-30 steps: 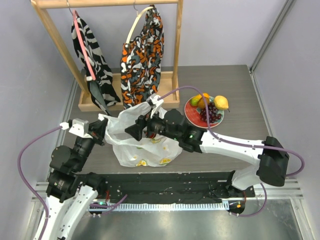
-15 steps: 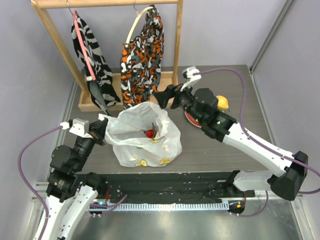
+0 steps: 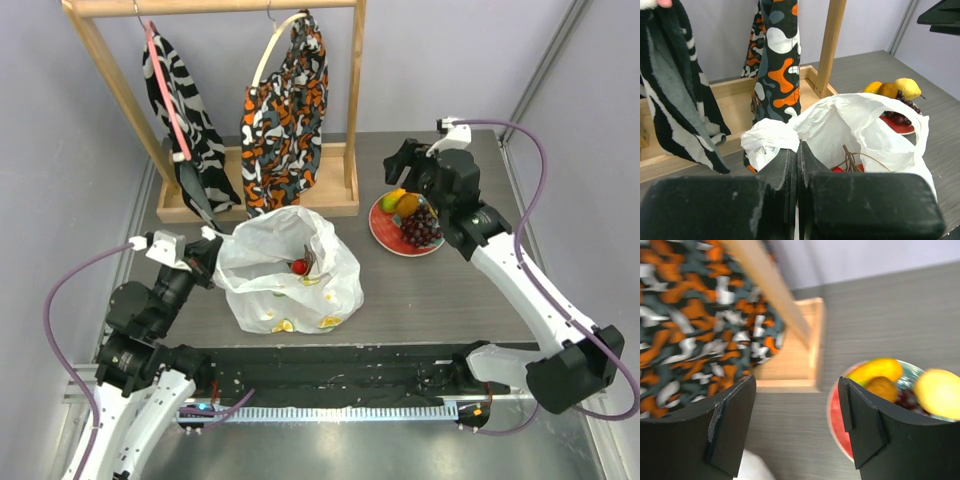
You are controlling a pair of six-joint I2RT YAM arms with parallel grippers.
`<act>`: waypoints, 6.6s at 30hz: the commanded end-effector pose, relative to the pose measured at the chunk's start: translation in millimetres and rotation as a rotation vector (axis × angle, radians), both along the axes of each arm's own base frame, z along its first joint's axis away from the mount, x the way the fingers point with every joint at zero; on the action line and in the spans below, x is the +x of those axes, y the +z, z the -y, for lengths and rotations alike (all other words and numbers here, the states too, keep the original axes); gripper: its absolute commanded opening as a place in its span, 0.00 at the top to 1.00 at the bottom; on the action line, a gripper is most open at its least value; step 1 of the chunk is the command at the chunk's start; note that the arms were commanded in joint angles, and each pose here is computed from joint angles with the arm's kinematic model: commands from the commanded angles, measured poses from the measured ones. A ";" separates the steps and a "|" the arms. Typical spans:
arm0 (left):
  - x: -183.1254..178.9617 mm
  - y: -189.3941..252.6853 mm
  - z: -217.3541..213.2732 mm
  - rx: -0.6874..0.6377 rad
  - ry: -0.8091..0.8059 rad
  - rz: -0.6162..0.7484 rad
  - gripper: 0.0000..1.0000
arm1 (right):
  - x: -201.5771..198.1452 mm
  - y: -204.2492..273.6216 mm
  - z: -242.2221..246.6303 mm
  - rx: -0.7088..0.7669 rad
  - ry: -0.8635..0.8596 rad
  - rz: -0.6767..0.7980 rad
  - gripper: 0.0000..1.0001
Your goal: Place the fruits into the plastic bag
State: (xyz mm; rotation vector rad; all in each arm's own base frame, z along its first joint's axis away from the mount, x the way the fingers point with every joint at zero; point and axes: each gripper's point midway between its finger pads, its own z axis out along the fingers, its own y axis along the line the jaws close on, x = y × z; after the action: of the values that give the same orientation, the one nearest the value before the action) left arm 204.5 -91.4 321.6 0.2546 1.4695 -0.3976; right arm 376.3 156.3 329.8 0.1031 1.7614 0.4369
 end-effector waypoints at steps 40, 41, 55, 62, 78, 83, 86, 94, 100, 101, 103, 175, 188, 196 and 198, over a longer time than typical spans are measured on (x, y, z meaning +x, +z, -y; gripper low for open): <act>-1.6 6.9 2.5 -0.015 -0.015 0.012 1.00 | 72.7 -203.4 86.9 0.016 -0.256 -0.385 0.34; -1.1 6.3 2.6 -0.013 -0.015 0.011 1.00 | 72.8 -203.1 86.3 0.015 -0.254 -0.384 0.35; -1.6 6.5 2.2 -0.015 -0.014 0.012 1.00 | 64.3 -188.2 79.4 0.087 -0.231 -0.349 0.35; -1.7 7.7 3.0 -0.016 -0.018 0.013 1.00 | 61.9 -189.6 79.6 0.087 -0.234 -0.358 0.33; -1.6 6.7 4.1 -0.016 -0.023 0.009 1.00 | 59.2 -202.3 83.8 0.076 -0.257 -0.386 0.34; -1.8 7.0 3.7 -0.017 -0.022 0.011 1.00 | 62.8 -206.2 79.7 0.089 -0.243 -0.393 0.35; -1.3 6.7 3.4 -0.017 -0.019 0.009 1.00 | 64.2 -206.9 78.8 0.093 -0.241 -0.393 0.36; -2.1 6.9 3.3 -0.016 -0.020 0.013 1.00 | 68.4 -209.2 76.9 0.097 -0.237 -0.397 0.37; -2.1 6.9 3.3 -0.016 -0.020 0.013 1.00 | 68.6 -206.3 75.2 0.105 -0.231 -0.388 0.46; -2.2 7.6 3.0 -0.018 -0.019 0.013 1.00 | 68.1 -206.3 74.9 0.107 -0.231 -0.389 0.48; -2.1 7.6 2.7 -0.017 -0.017 0.014 1.00 | 67.6 -201.6 75.0 0.112 -0.230 -0.379 0.51; -4.1 7.8 5.3 -0.022 -0.034 0.013 1.00 | -103.3 -61.6 -264.0 -0.209 0.562 -0.080 0.74; -4.9 9.1 4.7 -0.024 -0.033 0.019 1.00 | -131.1 -125.4 -276.2 -0.256 0.668 -0.291 0.74; -4.7 8.4 3.9 -0.022 -0.028 0.018 1.00 | -147.3 -170.0 -273.7 -0.319 0.671 -0.389 0.74; -5.1 8.7 4.3 -0.022 -0.031 0.018 1.00 | -146.1 -176.3 -276.8 -0.325 0.670 -0.399 0.73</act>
State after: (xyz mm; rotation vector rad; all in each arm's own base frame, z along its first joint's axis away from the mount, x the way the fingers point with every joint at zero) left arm 203.0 -95.0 318.9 0.2675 1.4800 -0.4176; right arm 232.3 426.9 163.3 -0.7002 2.1945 0.6185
